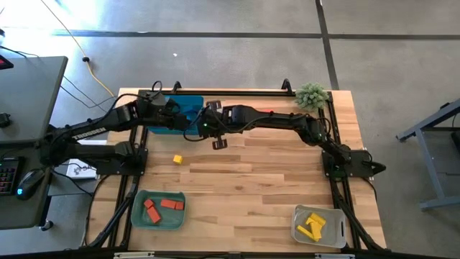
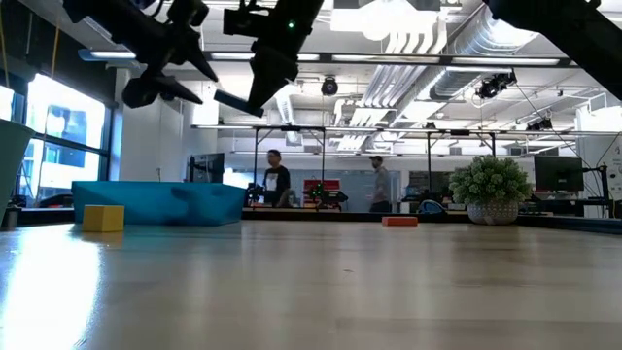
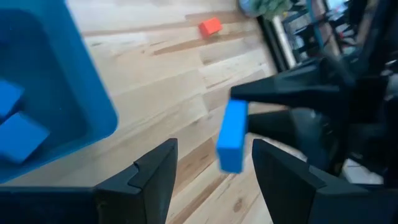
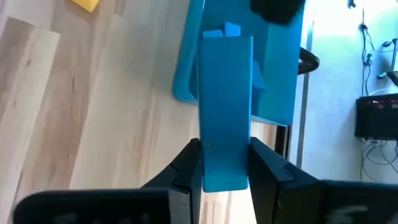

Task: Sort & place blocks by color
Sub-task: Put the blue block into the blue bin

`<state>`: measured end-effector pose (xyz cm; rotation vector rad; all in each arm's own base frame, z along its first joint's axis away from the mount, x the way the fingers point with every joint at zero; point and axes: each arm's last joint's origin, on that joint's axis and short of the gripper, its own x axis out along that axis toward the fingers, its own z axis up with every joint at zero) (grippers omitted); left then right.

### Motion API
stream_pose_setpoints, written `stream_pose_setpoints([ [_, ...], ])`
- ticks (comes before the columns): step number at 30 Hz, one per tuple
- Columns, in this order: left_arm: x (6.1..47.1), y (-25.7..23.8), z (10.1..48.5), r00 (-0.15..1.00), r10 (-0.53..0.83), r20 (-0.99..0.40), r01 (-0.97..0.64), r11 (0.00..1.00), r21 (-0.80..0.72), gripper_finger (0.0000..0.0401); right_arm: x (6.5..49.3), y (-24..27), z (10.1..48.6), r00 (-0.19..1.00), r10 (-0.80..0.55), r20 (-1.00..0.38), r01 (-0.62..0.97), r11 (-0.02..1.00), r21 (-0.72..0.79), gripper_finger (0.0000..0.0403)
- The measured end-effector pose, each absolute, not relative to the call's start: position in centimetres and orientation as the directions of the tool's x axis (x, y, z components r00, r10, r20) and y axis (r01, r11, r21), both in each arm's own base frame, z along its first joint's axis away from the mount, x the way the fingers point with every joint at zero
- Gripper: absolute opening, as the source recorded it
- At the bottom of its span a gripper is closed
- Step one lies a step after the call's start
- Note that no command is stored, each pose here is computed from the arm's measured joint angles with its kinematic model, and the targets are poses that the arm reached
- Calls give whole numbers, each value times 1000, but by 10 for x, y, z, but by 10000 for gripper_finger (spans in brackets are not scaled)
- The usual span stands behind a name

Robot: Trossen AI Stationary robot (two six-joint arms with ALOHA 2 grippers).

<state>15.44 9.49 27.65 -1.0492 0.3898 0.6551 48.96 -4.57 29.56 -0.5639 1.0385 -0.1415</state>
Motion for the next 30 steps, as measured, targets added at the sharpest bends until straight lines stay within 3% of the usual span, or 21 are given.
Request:
stream_pose_setpoints([
  [20, 187, 116, 259, 749, 314, -583, -662, 314, -681, 195, 493, -59, 299, 528, -445, -723, -100, 813, -574, 69],
  [24, 187, 117, 259, 748, 321, -580, -662, 312, -681, 168, 492, -62, 299, 527, -444, -724, -98, 815, -571, 69],
  [30, 188, 117, 261, 753, 335, -567, -658, 357, -663, 93, 493, -63, 299, 535, -431, -727, -112, 816, -567, 69],
])
